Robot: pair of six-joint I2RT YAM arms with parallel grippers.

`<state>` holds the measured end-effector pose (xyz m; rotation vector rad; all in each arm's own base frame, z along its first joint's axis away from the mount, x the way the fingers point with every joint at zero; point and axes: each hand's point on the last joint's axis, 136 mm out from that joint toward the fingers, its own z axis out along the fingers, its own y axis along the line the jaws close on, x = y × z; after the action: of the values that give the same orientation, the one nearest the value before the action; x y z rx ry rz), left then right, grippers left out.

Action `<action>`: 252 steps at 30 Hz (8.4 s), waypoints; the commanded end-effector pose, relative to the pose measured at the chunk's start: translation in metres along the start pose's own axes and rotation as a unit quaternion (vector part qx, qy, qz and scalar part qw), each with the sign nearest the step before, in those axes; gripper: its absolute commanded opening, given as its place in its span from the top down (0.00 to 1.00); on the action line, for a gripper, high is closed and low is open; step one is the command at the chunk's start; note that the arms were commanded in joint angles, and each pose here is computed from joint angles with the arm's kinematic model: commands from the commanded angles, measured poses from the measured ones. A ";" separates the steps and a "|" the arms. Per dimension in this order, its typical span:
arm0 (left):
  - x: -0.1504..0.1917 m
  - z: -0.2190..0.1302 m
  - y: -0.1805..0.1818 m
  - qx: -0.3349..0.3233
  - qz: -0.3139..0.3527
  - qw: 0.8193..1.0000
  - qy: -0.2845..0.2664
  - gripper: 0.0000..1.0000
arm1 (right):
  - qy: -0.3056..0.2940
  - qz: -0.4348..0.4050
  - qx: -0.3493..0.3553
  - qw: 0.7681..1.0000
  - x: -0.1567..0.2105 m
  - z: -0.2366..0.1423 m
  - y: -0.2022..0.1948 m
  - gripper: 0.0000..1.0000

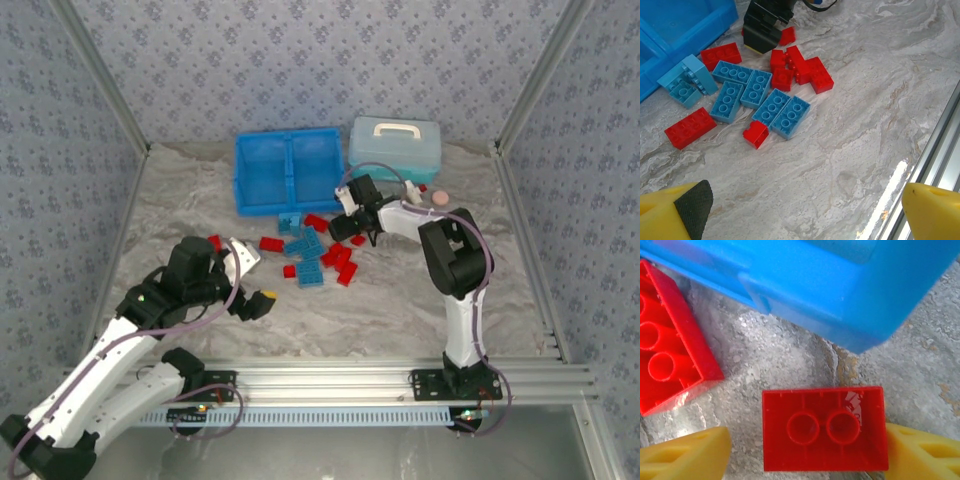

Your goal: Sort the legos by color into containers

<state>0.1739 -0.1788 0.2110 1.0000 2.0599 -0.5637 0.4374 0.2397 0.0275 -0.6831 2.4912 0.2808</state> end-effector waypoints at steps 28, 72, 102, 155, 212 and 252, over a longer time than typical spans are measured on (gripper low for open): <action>-0.002 0.002 0.008 -0.003 -0.011 1.000 -0.001 0.01 | -0.148 -0.011 0.000 0.989 -0.082 -0.104 0.041 0.50; -0.006 -0.001 0.011 -0.004 -0.031 0.999 -0.022 0.01 | -0.063 0.183 0.156 0.969 0.037 -0.142 -0.014 0.30; -0.015 -0.006 -0.015 0.066 -0.007 0.996 -0.059 0.01 | 0.029 0.223 0.158 0.962 0.074 -0.055 -0.039 0.66; -0.015 -0.011 -0.001 0.016 -0.007 0.997 -0.070 0.01 | -0.074 0.197 0.086 0.974 0.017 -0.136 0.052 0.46; -0.016 -0.019 0.012 -0.031 -0.008 0.996 -0.079 0.01 | -0.155 0.094 0.069 0.981 -0.149 -0.063 0.050 0.71; -0.015 -0.015 0.009 -0.017 -0.013 0.997 -0.071 0.01 | -0.048 0.261 0.111 0.958 0.051 -0.087 0.075 0.35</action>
<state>0.1807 -0.1680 0.2275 0.8946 1.9639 -0.5720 0.3201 0.2484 0.0837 -0.0195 2.5122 0.1542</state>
